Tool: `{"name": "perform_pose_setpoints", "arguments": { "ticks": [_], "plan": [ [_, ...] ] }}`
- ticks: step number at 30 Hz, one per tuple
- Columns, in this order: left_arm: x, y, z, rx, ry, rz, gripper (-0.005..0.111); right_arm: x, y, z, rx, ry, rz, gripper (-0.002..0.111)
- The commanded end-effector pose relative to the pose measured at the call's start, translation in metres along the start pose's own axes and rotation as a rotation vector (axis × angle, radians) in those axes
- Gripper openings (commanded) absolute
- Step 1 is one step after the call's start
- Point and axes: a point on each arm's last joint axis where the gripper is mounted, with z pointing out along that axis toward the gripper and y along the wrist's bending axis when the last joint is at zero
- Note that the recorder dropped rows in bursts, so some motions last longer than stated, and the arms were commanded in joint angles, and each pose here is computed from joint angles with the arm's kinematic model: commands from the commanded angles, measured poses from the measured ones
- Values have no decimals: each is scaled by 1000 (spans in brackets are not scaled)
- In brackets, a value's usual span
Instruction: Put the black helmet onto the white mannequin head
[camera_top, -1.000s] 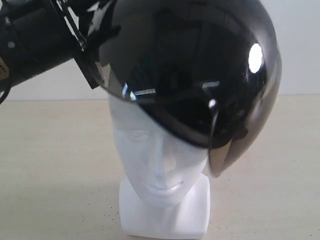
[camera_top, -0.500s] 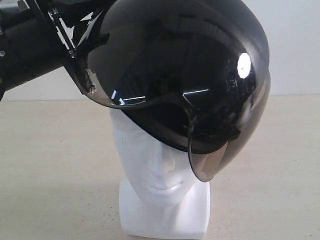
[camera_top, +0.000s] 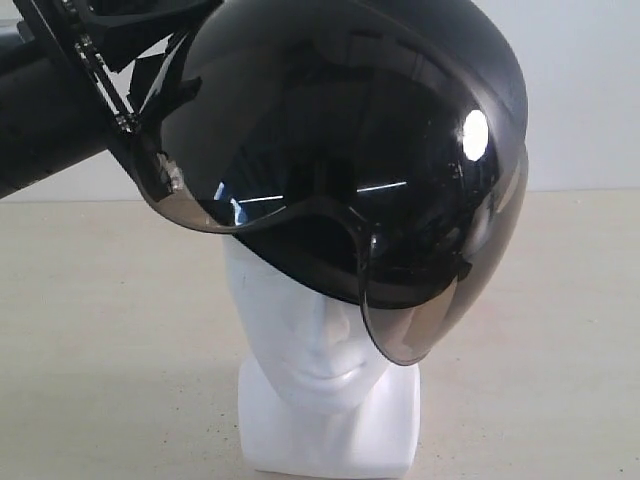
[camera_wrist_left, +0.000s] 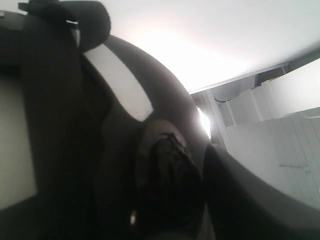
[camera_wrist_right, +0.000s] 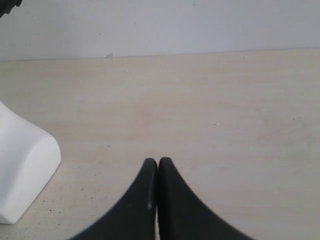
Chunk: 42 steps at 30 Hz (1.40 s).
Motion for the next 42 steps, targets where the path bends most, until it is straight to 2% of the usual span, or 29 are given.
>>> {"name": "perform_pose_setpoints", "arguments": {
  "ticks": [1,9,23,29,42],
  "plan": [
    [-19,46,-15,-351,-124,104,4,-1,0,0,5,-16,-1,0],
    [-21,55,-15,-386,-138,73,4,-1,0,0,5,-16,-1,0],
    [-18,65,-21,-489,-92,140,4,-1,0,0,5,-16,-1,0],
    [-22,75,-39,-539,-134,110,4,-1,0,0,5,-16,-1,0],
    [-10,88,-55,-582,-95,105,4,-1,0,0,5,-16,-1,0]
  ]
}}
